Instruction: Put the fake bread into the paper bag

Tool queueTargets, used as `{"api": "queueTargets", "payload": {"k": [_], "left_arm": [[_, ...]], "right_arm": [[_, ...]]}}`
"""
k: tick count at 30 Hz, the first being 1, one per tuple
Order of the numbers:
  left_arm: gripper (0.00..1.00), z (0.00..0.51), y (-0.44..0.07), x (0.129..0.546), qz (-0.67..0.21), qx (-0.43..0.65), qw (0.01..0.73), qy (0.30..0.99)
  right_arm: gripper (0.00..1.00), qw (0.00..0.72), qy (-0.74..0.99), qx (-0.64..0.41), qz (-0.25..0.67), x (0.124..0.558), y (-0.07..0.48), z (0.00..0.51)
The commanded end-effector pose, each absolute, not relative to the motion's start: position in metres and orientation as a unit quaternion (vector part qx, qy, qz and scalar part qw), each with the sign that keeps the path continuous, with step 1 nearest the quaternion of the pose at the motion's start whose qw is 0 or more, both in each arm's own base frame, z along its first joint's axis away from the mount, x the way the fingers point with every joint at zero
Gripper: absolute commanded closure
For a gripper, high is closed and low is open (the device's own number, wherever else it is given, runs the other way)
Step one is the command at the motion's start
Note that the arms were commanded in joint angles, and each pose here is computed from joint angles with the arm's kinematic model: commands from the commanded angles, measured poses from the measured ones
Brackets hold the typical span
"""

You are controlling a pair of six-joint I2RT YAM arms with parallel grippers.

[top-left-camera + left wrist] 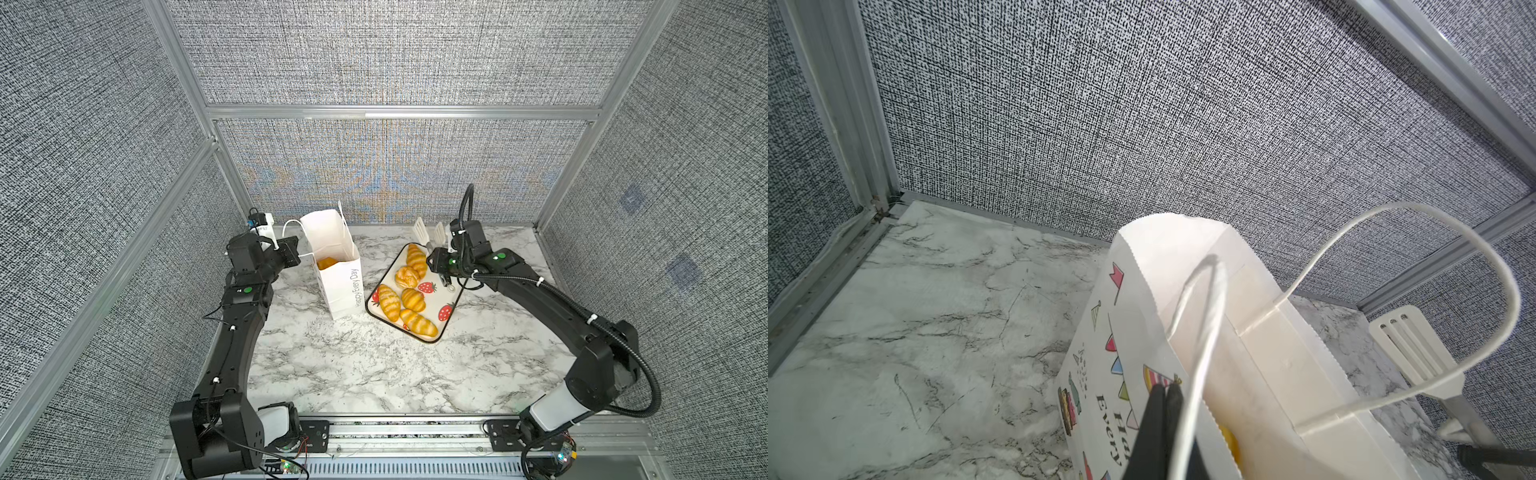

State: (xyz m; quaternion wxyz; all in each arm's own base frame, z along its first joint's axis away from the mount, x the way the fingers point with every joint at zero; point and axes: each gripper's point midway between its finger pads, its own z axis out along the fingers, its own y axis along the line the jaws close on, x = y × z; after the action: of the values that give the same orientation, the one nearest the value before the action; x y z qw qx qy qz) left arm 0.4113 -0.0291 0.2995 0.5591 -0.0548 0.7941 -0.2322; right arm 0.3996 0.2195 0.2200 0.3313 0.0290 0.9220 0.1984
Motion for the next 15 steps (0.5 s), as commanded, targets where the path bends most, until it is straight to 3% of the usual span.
{"api": "queueTargets", "payload": {"k": [1,15], "left_arm": [[1.00,0.303,-0.030,0.412,-0.235,-0.049,0.565,0.790],[1.00,0.304,-0.030,0.411,-0.234,-0.050,0.566,0.789]], "right_arm": [[0.50,0.316,0.926,0.043,0.201,0.401,0.218,0.212],[0.45,0.247,0.948,0.054,0.193,0.414,0.218,0.163]]}}
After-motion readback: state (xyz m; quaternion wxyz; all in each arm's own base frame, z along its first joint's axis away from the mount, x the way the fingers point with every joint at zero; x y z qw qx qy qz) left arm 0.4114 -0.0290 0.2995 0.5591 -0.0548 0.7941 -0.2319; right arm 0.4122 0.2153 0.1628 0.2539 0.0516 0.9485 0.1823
